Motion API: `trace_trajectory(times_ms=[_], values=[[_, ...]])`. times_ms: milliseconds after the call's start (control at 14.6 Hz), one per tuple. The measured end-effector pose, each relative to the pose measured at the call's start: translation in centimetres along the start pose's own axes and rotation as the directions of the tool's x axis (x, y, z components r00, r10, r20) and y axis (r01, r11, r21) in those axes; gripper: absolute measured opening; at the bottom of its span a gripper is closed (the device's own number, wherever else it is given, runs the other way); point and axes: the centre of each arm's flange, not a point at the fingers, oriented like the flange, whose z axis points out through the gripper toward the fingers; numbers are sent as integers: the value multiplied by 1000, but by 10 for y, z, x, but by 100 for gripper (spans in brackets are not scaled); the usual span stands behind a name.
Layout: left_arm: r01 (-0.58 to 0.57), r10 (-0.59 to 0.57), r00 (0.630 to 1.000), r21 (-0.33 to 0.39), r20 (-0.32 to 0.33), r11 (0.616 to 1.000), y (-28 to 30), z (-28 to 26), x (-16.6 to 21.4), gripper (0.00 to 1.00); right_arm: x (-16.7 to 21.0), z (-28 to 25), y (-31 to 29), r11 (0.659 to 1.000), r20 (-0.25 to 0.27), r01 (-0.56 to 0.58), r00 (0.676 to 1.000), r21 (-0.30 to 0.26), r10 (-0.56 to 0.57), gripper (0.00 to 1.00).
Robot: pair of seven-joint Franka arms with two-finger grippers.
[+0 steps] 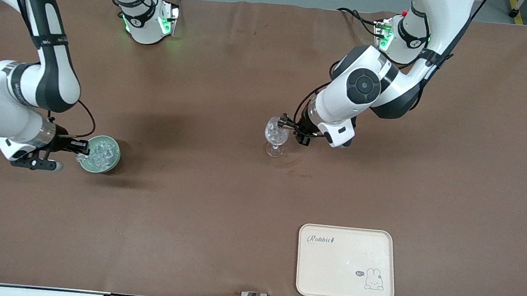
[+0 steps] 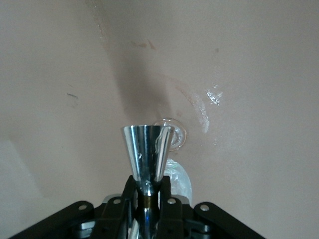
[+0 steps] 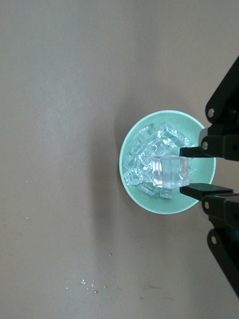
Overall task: Pour wine and add ice with both arms
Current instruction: 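Lift the ice cube with the right gripper while the left gripper withdraws the jigger, then set the jigger on the white tray while the right gripper carries the ice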
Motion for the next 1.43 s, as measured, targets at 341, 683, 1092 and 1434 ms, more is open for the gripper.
trace_trajectory(times_ms=[341,683,1092,1434], values=[[11,-11,1000,16,24,1000,7,4,7,22,0,-24,7,1000,-11,-7,1000,4,7,25],[-35,23,971,46,237,998,28,-13,14,22,-5,-61,5,1000,-32,-2,999,10,3,25],[89,-61,879,-36,473,995,96,-84,129,22,2,-86,3,1000,-82,3,997,7,-3,25],[239,-119,721,-83,682,968,159,-87,244,22,5,-143,-15,999,-94,40,995,2,-40,25]])
